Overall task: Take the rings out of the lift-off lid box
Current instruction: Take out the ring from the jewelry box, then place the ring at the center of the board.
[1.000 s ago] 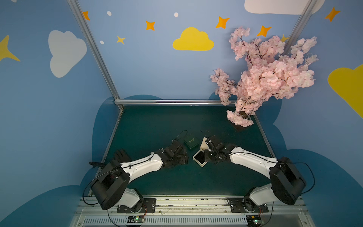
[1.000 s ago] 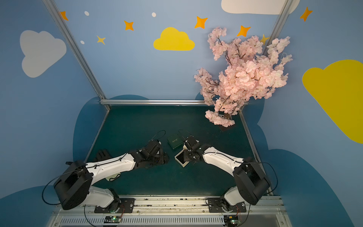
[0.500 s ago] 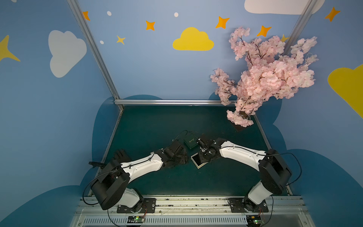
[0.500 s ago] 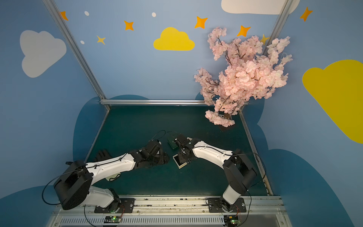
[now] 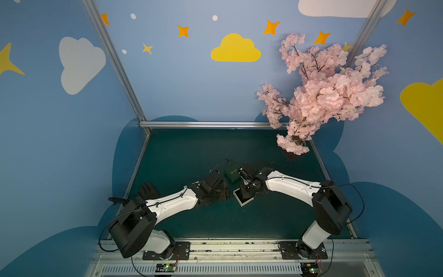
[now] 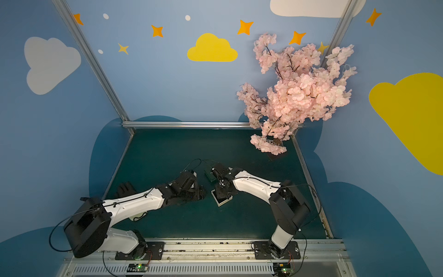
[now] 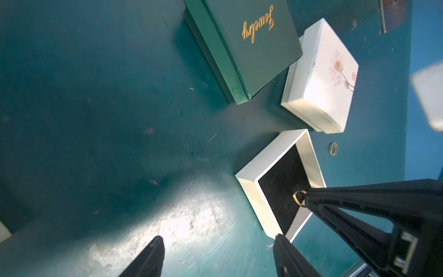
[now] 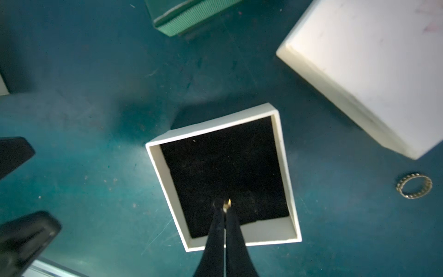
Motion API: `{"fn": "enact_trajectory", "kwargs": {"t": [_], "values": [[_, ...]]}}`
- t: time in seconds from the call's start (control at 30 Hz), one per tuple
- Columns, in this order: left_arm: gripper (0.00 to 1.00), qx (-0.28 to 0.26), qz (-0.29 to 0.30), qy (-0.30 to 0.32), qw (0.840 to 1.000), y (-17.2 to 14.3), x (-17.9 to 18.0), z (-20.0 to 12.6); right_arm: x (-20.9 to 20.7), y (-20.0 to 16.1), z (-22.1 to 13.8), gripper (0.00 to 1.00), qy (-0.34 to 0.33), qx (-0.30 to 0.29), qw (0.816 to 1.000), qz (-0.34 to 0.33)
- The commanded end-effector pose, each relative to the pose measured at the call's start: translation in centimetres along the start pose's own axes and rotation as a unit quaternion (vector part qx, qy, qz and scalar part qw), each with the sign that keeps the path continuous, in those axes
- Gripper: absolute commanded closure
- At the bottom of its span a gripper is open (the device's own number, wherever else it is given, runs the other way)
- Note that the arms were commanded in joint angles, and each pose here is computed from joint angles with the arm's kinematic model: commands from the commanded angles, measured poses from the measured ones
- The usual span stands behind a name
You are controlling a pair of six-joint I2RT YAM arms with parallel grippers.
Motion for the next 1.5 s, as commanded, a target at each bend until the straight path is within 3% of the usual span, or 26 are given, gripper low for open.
{"fn": "enact_trajectory", "kwargs": {"t": [0.0,0.2,0.7,1.03,1.2,1.47], "values": [[0.27,-0.007,-0.001,0.002,1.000,0.1,0.3,-0.4,-0.3,0.6,-1.2,1.00,-0.009,-0.033,0.999,0.016],[0.27,-0.013,0.002,0.006,1.000,0.3,0.4,-0.7,-2.9,0.3,-2.6,1.00,-0.015,-0.071,0.995,0.062],[0.26,-0.024,0.007,0.005,1.000,0.7,0.2,-1.3,-12.3,-3.6,-1.6,1.00,-0.060,-0.061,0.976,0.199],[0.26,-0.025,0.006,0.012,1.000,0.8,0.4,-1.3,-14.5,-3.4,-1.0,0.97,-0.117,-0.038,0.972,0.200],[0.26,-0.027,0.006,0.012,1.000,0.8,0.4,-1.4,-14.2,-3.0,-0.4,0.95,-0.109,-0.031,0.974,0.195],[0.26,-0.029,0.007,0.020,0.999,1.0,0.5,-1.5,-13.4,-2.4,-0.1,0.76,-0.084,-0.037,0.978,0.185]]}}
Point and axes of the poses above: each gripper's point midway between its finger pads, its own z axis out along the fingers, its own x axis along the line the jaws close on, y = z × x, the point moved 3 cm from there along -z, back along the fingers, and after that the axes turned 11 degrees about -z, right-handed, at the moved point
